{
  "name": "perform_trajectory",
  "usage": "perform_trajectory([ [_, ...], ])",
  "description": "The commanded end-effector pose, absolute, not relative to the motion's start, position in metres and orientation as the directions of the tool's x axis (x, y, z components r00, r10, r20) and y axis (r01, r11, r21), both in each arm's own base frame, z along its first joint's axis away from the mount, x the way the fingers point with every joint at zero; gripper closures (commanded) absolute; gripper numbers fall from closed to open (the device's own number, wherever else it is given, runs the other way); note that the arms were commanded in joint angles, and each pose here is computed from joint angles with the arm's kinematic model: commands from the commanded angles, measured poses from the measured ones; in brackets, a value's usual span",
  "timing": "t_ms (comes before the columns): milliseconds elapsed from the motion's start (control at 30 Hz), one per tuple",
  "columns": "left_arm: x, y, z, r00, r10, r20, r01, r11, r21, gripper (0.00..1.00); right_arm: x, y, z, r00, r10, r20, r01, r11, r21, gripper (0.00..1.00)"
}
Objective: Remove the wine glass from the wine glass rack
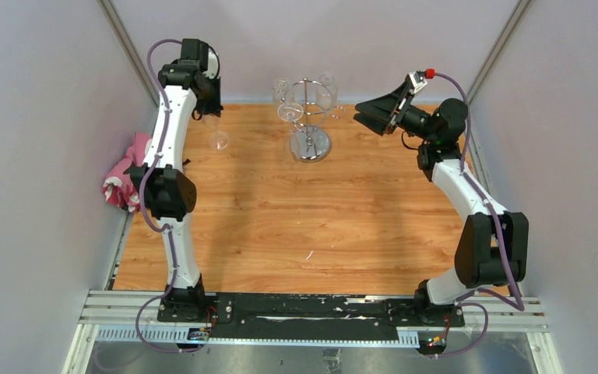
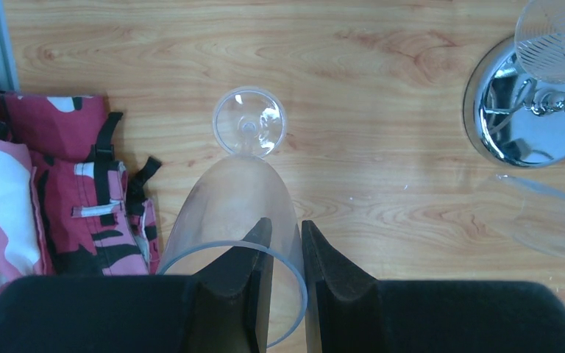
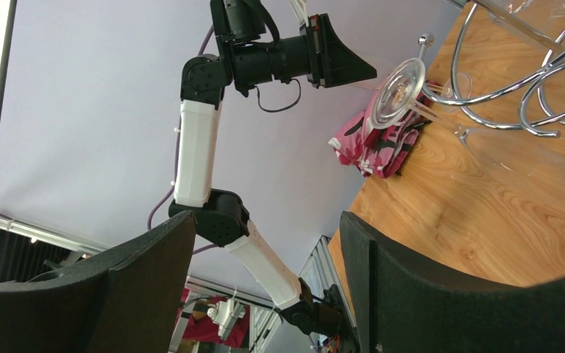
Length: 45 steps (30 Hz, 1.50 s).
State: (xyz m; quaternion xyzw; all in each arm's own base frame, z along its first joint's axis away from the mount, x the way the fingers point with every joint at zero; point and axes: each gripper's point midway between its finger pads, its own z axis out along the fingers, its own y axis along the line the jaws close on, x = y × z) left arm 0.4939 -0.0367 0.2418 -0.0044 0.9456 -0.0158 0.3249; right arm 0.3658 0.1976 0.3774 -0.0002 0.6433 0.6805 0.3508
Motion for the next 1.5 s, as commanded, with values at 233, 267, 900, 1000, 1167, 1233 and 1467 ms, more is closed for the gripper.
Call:
perform_trajectory([
  [233,0.502,-0.024,0.215,-0.824,-0.061,-0.564,-0.018,0.997,-0.081,1.0,0.379,0.193,0.377,-0.739,0.473,-0.479,-0.497,0.097,0.863,0.24],
  [267,0.501,-0.022,0.214,-0.826,-0.073,-0.559,-0.028,0.996,-0.088,1.0,0.379,0.193,0.377,-0.74,0.473,-0.479,-0.496,0.099,0.863,0.24],
  [900,0.501,-0.013,0.179,-0.867,-0.096,-0.488,-0.061,0.994,-0.086,0.9,0.383,0.193,0.367,-0.747,0.475,-0.466,-0.48,0.102,0.872,0.24],
  [1000,0.502,-0.012,0.186,-0.858,-0.091,-0.506,-0.06,0.995,-0.077,0.85,0.382,0.193,0.366,-0.747,0.474,-0.466,-0.481,0.099,0.871,0.23],
  [1167,0.504,-0.009,0.207,-0.829,-0.095,-0.552,-0.066,0.995,-0.072,0.82,0.381,0.193,0.366,-0.747,0.476,-0.465,-0.484,0.092,0.87,0.23],
  [1233,0.505,-0.011,0.217,-0.815,-0.098,-0.571,-0.063,0.995,-0.081,0.81,0.381,0.193,0.366,-0.748,0.476,-0.463,-0.483,0.088,0.871,0.23],
  [1467,0.507,-0.009,0.242,-0.777,-0.093,-0.623,-0.06,0.995,-0.074,0.73,0.38,0.193,0.366,-0.749,0.478,-0.46,-0.484,0.081,0.872,0.23],
])
